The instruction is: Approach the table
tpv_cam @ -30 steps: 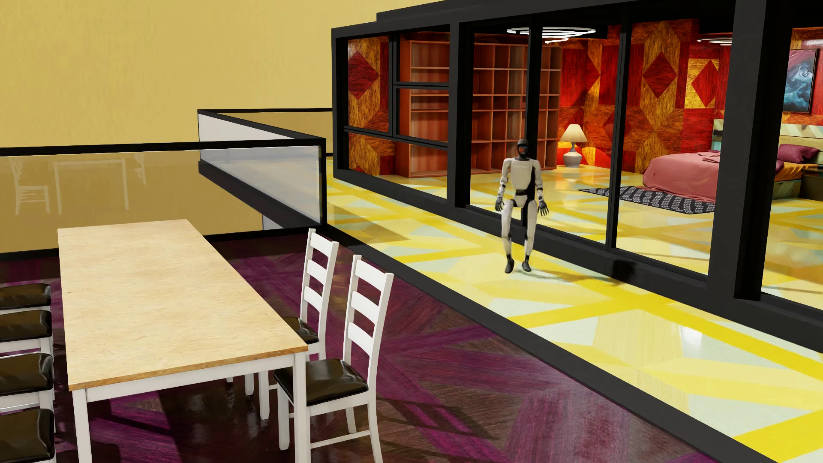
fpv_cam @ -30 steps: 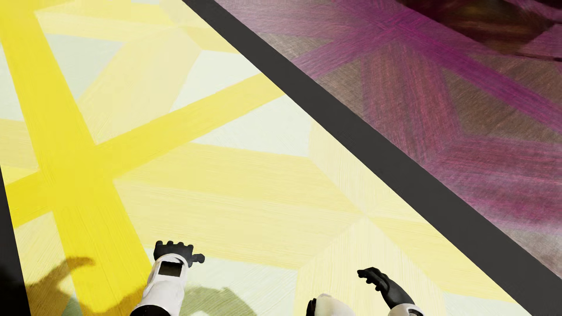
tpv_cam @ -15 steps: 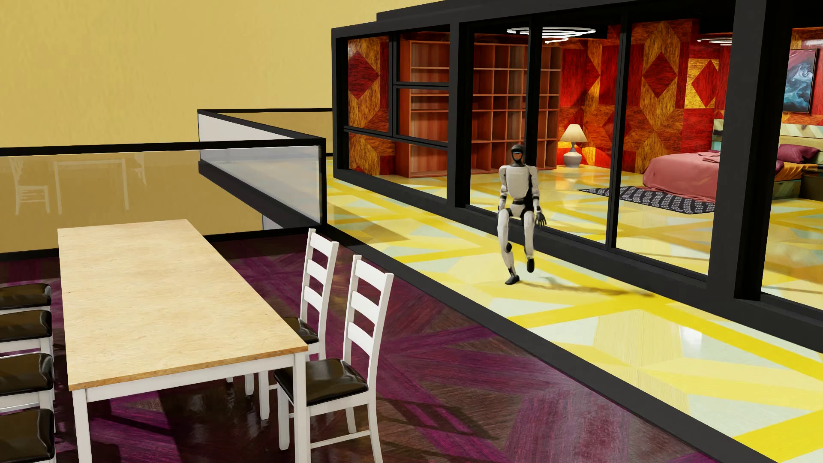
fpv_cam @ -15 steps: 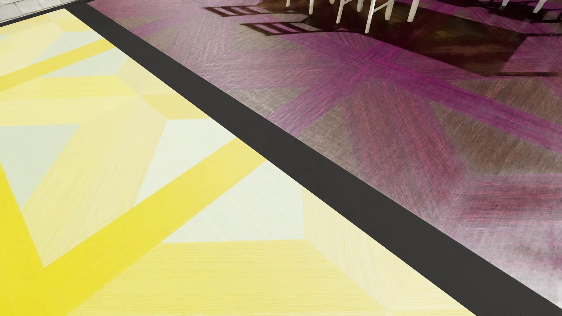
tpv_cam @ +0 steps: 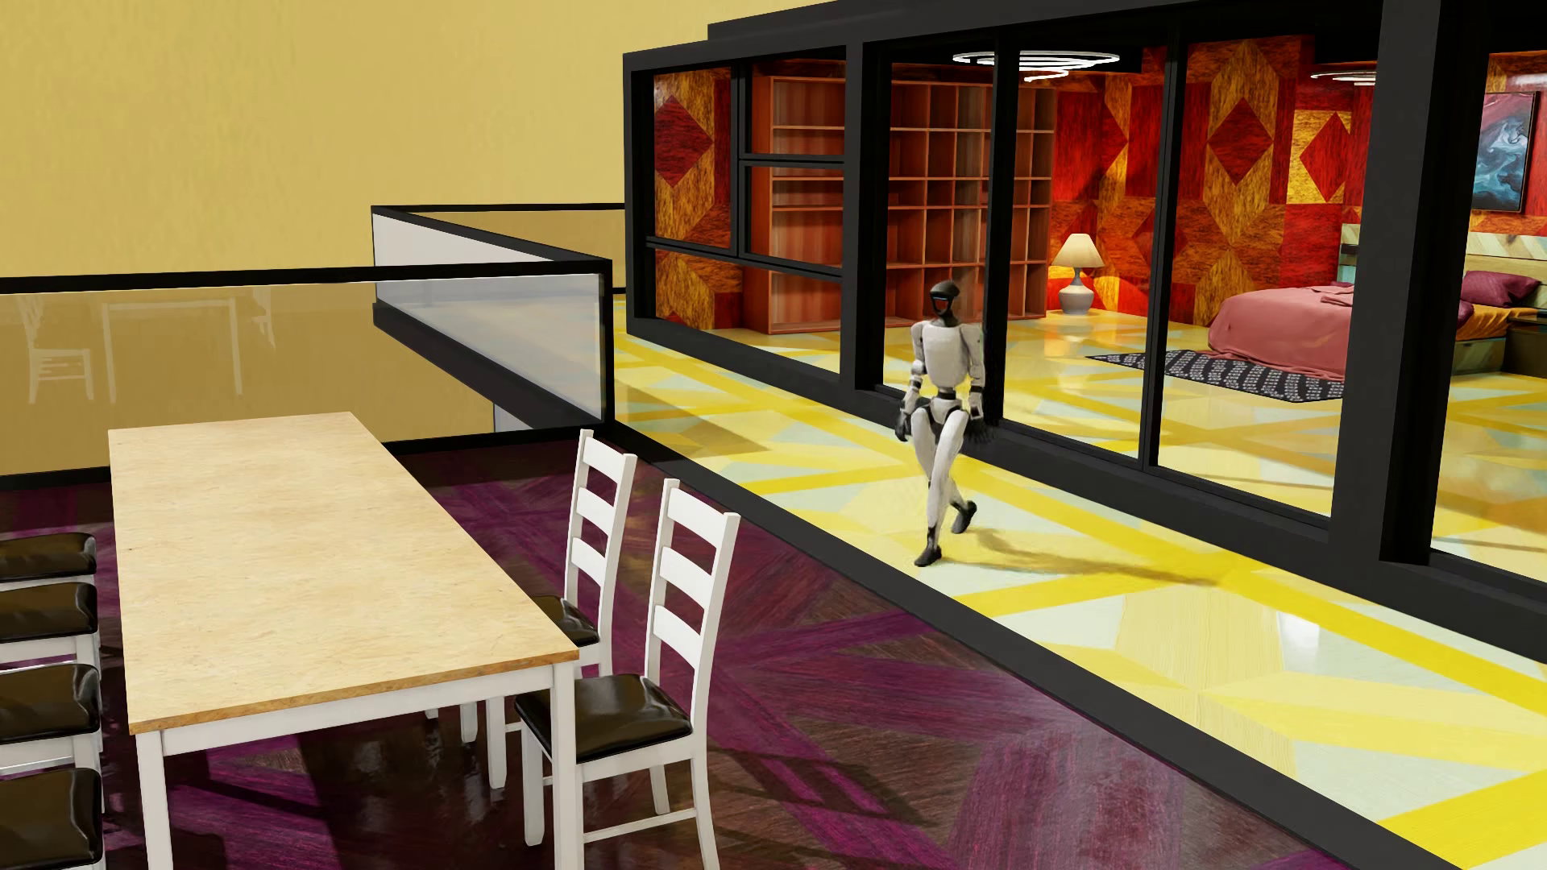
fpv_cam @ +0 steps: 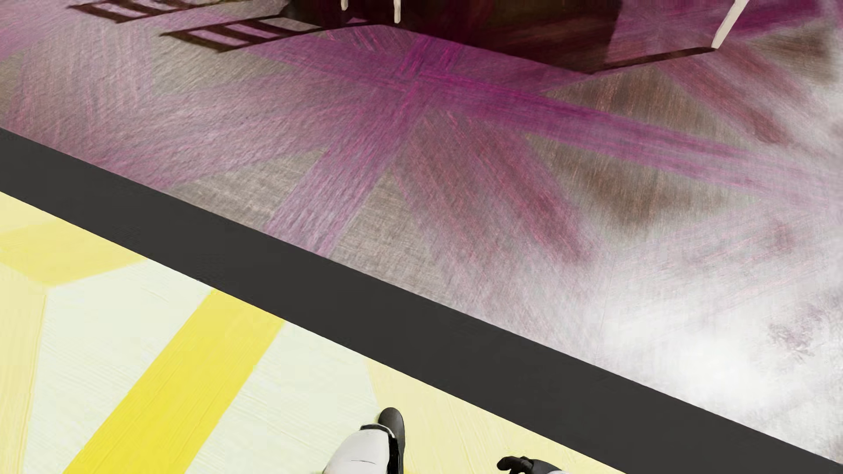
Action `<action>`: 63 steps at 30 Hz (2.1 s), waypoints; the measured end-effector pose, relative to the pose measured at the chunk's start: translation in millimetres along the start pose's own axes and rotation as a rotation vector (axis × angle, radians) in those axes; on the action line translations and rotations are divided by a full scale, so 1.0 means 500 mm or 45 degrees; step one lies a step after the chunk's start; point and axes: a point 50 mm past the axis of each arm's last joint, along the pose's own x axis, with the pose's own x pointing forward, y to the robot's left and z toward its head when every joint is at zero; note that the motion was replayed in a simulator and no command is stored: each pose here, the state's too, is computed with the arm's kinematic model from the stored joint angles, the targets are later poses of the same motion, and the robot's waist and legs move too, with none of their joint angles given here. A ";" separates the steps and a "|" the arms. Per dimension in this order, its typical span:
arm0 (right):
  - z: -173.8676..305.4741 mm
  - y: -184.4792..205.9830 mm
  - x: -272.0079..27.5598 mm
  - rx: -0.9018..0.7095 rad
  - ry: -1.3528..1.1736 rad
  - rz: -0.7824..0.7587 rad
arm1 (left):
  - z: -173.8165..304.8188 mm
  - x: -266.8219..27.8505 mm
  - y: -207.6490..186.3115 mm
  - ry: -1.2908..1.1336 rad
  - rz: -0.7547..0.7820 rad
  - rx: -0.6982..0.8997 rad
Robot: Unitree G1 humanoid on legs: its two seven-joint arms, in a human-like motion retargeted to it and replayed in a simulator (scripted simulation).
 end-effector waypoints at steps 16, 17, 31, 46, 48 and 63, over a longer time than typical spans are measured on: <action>-0.113 -0.007 -0.043 0.574 0.127 -0.242 | 0.145 -0.187 0.559 -0.572 1.223 -0.116; -0.132 0.026 -0.038 0.555 0.241 -0.126 | 0.139 -0.175 0.533 -0.566 1.190 -0.134; -0.069 0.029 -0.017 0.204 0.085 -0.031 | -0.026 -0.068 -0.235 -0.014 -0.620 -0.333; -0.106 0.031 -0.032 0.206 0.127 -0.012 | 0.008 0.012 0.156 0.008 0.232 -0.742; -0.130 0.037 -0.043 0.359 0.143 -0.061 | 0.059 0.007 0.218 -0.098 0.299 -0.342; -0.167 0.190 -0.090 0.794 0.395 0.085 | 0.092 0.008 0.159 -0.154 0.174 0.073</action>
